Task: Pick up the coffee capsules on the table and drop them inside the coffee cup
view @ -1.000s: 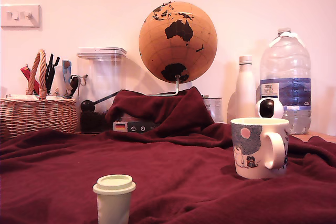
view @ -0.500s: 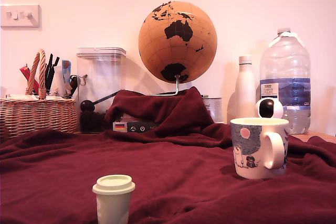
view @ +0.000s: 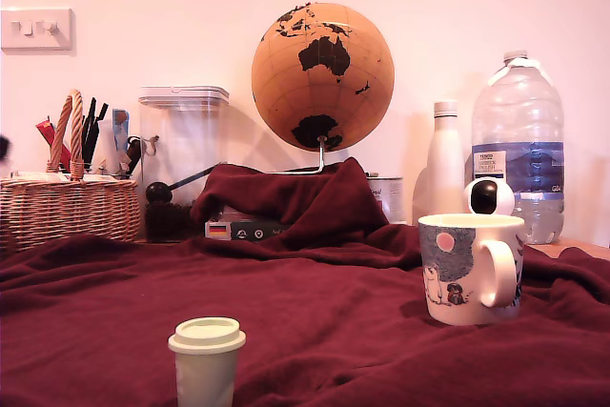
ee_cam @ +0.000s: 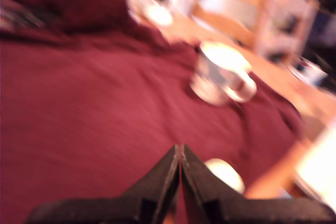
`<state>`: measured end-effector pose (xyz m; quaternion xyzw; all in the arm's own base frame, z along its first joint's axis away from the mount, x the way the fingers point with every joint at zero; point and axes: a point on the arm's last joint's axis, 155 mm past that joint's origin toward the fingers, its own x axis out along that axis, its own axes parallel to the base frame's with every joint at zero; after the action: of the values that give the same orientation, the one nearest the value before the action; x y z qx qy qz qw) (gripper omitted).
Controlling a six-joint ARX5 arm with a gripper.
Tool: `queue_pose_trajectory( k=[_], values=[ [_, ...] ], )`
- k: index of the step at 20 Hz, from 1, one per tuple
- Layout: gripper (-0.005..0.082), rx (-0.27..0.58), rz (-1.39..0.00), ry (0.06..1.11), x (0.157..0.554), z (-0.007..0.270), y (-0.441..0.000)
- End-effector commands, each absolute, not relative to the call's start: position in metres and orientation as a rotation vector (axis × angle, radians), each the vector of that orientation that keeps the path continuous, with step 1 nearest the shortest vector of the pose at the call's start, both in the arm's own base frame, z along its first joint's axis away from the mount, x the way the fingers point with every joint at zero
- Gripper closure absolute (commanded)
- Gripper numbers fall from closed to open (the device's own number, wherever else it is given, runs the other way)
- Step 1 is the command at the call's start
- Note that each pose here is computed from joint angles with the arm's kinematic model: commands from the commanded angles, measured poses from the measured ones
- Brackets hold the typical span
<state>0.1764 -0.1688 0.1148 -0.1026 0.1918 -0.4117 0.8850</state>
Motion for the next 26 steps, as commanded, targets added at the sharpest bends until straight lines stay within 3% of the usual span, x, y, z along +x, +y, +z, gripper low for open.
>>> queue_pose_trajectory(
  k=[1, 17, 21, 22, 24, 25, 26],
  values=[
    [0.0793, -0.194, -0.884, 0.421, 0.172, 0.11, -0.175],
    [0.0793, 0.079, -1.036, 0.602, 0.124, 0.055, -0.209],
    [0.0771, 0.084, -1.073, 0.595, 0.117, 0.057, -0.214],
    [0.0651, 0.082, -1.072, 0.587, 0.118, 0.059, -0.214],
    [0.0235, 0.069, -1.07, 0.573, 0.12, 0.062, -0.216],
    [0.0087, 0.068, -1.071, 0.567, 0.121, 0.063, -0.216],
    [0.0004, 0.067, -1.064, 0.553, 0.123, 0.066, -0.217]
  ],
)
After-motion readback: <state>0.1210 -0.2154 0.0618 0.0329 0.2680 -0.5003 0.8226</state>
